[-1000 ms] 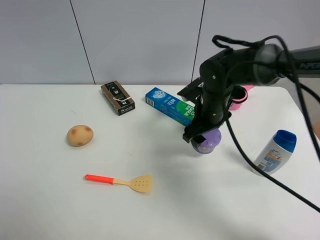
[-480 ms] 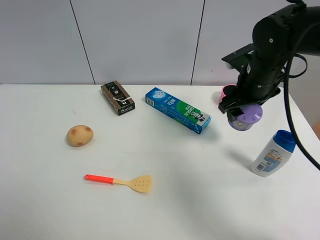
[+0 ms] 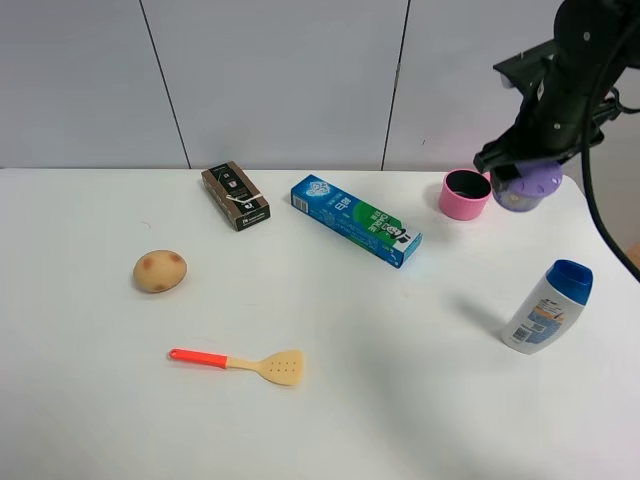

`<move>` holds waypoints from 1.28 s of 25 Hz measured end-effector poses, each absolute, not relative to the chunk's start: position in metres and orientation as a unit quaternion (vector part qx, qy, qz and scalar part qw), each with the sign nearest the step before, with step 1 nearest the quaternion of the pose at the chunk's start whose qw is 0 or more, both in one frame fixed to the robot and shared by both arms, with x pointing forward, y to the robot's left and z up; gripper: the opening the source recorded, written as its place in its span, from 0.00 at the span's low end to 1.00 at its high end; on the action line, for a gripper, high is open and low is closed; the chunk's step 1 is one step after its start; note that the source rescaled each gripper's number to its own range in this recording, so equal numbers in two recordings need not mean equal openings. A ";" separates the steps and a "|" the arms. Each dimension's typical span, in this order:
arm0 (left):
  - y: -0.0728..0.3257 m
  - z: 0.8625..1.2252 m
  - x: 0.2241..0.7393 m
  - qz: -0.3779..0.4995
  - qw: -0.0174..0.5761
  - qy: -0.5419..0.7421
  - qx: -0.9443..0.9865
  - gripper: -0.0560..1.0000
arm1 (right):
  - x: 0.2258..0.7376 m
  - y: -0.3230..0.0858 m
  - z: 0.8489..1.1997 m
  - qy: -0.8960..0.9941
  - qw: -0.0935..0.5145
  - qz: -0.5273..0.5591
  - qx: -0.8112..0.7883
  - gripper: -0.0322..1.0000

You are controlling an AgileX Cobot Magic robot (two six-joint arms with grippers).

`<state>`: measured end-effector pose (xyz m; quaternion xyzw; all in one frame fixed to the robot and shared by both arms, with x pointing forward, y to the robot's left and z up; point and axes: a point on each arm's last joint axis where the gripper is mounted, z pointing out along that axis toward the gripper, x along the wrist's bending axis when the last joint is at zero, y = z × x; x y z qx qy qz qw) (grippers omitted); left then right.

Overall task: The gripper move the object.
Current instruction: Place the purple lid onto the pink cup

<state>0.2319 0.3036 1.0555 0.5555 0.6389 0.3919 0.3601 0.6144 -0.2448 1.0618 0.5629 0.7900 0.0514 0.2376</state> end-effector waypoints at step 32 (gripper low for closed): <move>0.304 1.055 0.232 0.392 0.360 0.639 0.555 1.00 | 0.740 -0.259 0.986 0.771 0.188 0.097 0.601 0.03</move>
